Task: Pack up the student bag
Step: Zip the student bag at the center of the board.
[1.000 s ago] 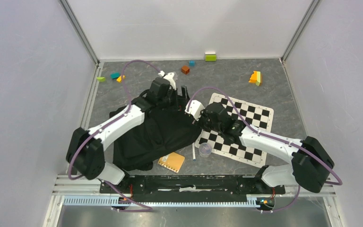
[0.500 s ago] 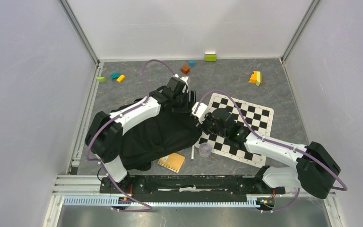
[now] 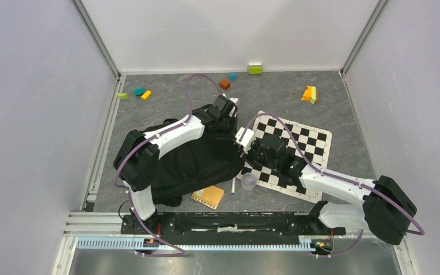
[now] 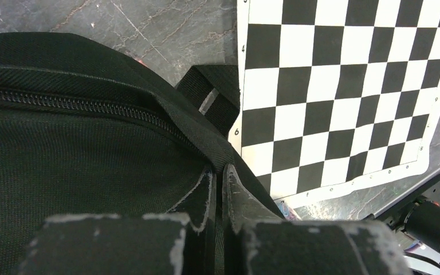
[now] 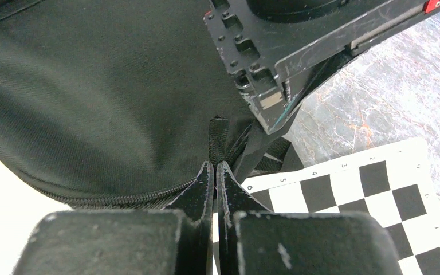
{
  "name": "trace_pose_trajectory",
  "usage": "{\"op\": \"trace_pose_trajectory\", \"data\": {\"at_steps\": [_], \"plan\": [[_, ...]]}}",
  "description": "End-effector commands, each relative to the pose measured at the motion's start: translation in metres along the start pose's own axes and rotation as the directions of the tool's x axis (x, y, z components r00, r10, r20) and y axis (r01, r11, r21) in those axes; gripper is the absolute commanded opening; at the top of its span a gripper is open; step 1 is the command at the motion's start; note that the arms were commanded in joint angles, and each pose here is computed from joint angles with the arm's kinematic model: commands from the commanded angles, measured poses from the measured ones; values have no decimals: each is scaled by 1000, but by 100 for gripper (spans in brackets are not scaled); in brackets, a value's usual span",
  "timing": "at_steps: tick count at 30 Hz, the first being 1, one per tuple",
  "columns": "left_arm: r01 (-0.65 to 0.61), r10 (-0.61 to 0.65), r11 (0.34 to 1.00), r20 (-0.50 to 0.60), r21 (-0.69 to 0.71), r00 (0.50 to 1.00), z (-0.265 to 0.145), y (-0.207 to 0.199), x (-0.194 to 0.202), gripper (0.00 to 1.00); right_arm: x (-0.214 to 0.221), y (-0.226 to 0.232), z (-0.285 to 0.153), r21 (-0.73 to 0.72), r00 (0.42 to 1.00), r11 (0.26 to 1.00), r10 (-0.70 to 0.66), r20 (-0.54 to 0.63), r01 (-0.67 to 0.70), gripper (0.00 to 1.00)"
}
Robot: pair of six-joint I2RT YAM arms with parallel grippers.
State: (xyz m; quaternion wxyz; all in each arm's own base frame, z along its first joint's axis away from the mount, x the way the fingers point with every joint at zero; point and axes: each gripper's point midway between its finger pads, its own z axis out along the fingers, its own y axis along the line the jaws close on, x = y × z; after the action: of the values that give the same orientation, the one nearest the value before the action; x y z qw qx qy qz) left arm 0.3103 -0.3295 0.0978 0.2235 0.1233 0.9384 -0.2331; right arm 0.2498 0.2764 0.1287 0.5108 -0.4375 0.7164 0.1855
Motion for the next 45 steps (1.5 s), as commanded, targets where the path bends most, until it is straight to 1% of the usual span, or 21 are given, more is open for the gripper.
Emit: {"op": "trace_pose_trajectory", "data": {"at_steps": [1,6,10,14,19,27,34,37,42,45], "plan": [[-34,31,999,118,22,993,-17,-15,-33,2,-18,0,-10,4,997,1000,16,80,-16,0],[-17,9,999,217,38,976,-34,-24,-58,2,-16,9,-19,-27,993,998,53,103,-51,0],[-11,-2,999,244,53,970,-38,-29,-69,2,-17,22,-24,-67,985,994,99,139,-91,0],[6,-25,998,271,70,962,-41,-33,-78,2,-15,34,-26,-96,978,987,142,151,-129,0],[25,-53,995,305,96,951,-44,-39,-88,2,-24,56,-33,-146,948,967,238,212,-210,0],[29,-66,994,349,108,935,-51,-40,-100,2,-44,88,-34,-213,911,945,302,282,-248,0],[52,-86,994,407,94,909,-59,-31,-113,2,-66,111,-41,-206,855,924,377,356,-321,0],[64,-102,993,428,103,898,-63,-29,-120,2,-71,123,-41,-202,839,916,400,370,-347,0],[89,-125,991,479,96,869,-70,-22,-131,2,-74,141,-34,-195,832,910,414,369,-367,0],[102,-142,989,498,106,855,-76,-19,-134,2,-68,135,-27,-123,835,906,422,354,-406,0]]}}
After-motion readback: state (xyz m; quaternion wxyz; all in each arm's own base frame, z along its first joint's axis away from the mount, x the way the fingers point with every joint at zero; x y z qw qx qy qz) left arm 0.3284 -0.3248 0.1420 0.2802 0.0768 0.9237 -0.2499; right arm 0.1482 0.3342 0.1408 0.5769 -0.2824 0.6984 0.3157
